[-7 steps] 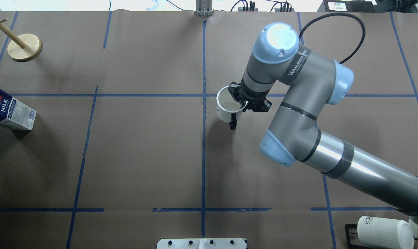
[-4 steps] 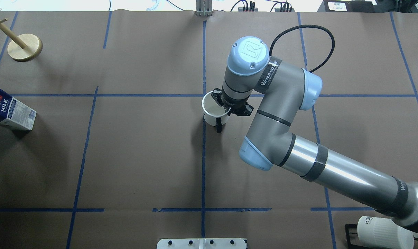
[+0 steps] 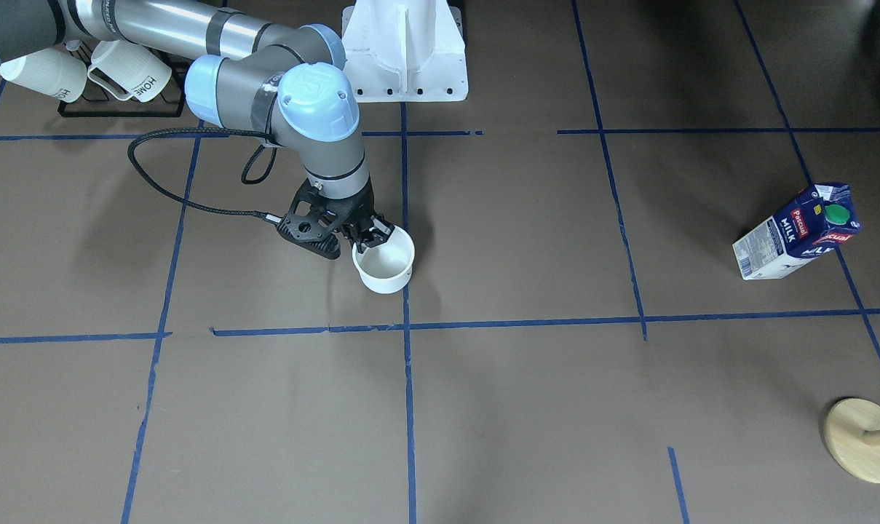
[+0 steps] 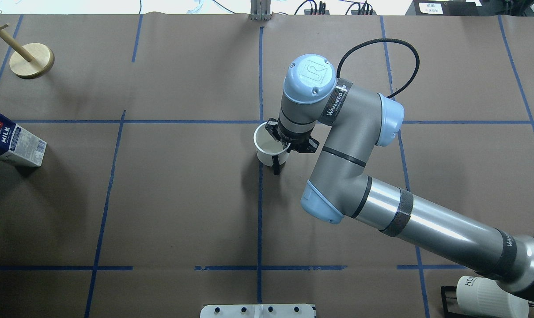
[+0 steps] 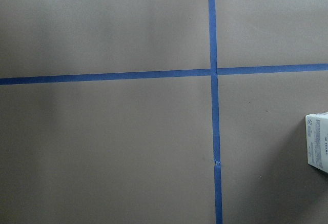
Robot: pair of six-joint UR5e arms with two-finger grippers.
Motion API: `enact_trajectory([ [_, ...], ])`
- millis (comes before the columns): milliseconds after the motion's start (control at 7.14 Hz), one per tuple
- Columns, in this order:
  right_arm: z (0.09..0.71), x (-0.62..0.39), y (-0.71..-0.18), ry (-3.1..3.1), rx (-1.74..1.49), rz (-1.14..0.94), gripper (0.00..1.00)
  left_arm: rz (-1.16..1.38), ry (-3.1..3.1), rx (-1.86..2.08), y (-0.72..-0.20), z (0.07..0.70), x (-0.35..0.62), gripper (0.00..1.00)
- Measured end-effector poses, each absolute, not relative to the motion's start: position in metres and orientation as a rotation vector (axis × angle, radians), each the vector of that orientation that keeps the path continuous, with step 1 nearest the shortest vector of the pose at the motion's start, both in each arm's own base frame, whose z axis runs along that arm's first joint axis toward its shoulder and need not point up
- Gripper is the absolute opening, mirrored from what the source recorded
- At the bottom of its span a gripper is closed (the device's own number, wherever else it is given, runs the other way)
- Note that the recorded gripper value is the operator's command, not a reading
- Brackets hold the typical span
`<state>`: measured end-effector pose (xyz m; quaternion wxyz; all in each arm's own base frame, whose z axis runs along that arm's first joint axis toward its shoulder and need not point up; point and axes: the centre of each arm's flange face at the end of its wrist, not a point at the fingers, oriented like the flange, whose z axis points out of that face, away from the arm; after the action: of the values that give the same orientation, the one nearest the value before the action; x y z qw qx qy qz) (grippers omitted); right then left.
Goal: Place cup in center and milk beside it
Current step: 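Carry the white mug with the right gripper to the table center and set it down, then open the right gripper and lift it off the mug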
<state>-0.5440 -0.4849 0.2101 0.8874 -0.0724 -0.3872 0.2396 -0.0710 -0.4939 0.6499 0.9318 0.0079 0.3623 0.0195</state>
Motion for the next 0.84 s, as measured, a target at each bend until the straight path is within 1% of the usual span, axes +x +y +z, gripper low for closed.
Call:
enact_trajectory([
  [560, 0.214, -0.535, -0.484, -0.811, -0.142, 0.491, 1.0, 0.041, 0.74, 0.019, -0.495, 0.649, -0.071, 1.0],
  [840, 0.208, -0.506, -0.491, -0.84, -0.119, 0.487, 1.0, 0.049, 0.739, 0.043, -0.496, 0.638, -0.072, 1.0],
])
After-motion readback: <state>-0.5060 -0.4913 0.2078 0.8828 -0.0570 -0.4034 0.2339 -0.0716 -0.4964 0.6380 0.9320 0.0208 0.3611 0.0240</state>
